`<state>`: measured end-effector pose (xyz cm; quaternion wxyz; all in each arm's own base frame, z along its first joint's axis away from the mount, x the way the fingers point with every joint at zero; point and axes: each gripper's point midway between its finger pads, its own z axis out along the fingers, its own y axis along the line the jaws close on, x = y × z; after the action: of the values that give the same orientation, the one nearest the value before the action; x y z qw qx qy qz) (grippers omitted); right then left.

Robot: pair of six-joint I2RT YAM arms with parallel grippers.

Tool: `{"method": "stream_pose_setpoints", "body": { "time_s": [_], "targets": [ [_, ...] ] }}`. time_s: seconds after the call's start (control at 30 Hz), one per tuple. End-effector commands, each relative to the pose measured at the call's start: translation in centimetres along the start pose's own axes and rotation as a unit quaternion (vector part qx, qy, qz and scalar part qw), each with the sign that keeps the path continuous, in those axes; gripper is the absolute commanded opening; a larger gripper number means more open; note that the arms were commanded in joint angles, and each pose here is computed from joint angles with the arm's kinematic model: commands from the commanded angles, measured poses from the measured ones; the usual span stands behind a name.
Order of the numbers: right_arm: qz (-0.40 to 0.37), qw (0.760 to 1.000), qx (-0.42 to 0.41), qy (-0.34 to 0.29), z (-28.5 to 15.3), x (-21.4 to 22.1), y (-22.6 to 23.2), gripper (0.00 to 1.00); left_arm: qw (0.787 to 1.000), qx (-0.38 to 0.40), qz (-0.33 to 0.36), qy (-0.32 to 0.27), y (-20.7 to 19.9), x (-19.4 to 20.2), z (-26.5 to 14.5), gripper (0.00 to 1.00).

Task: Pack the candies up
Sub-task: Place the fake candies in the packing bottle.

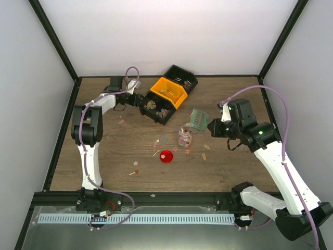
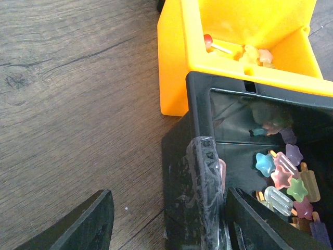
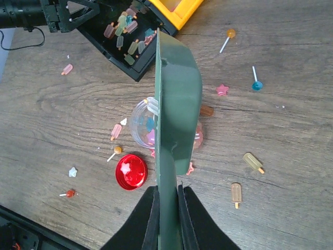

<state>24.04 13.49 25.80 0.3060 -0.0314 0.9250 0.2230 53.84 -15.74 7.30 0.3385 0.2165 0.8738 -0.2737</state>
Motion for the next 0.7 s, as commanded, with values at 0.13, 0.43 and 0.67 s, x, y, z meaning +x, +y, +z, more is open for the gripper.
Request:
{"method": "stream_pose_setpoints", "body": {
  "time_s": [0.13, 0.43, 0.67],
  "targets": [
    [-0.012, 1.000, 0.006, -0.009, -1.0, -0.5, 1.1, 0.01, 1.000, -0.008, -0.012, 0.019, 0.7, 1.5, 0.0, 0.60],
    [-0.014, 1.000, 0.016, 0.002, -1.2, -0.1, 1.4, 0.01, 1.000, -0.008, -0.013, 0.019, 0.7, 1.5, 0.0, 0.60],
    [-0.021, 0.999, 0.046, 0.013, -0.7, 0.2, 2.1, 0.01, 1.000, -0.004, -0.014, 0.017, 0.7, 1.5, -0.1, 0.60]
  ]
}}
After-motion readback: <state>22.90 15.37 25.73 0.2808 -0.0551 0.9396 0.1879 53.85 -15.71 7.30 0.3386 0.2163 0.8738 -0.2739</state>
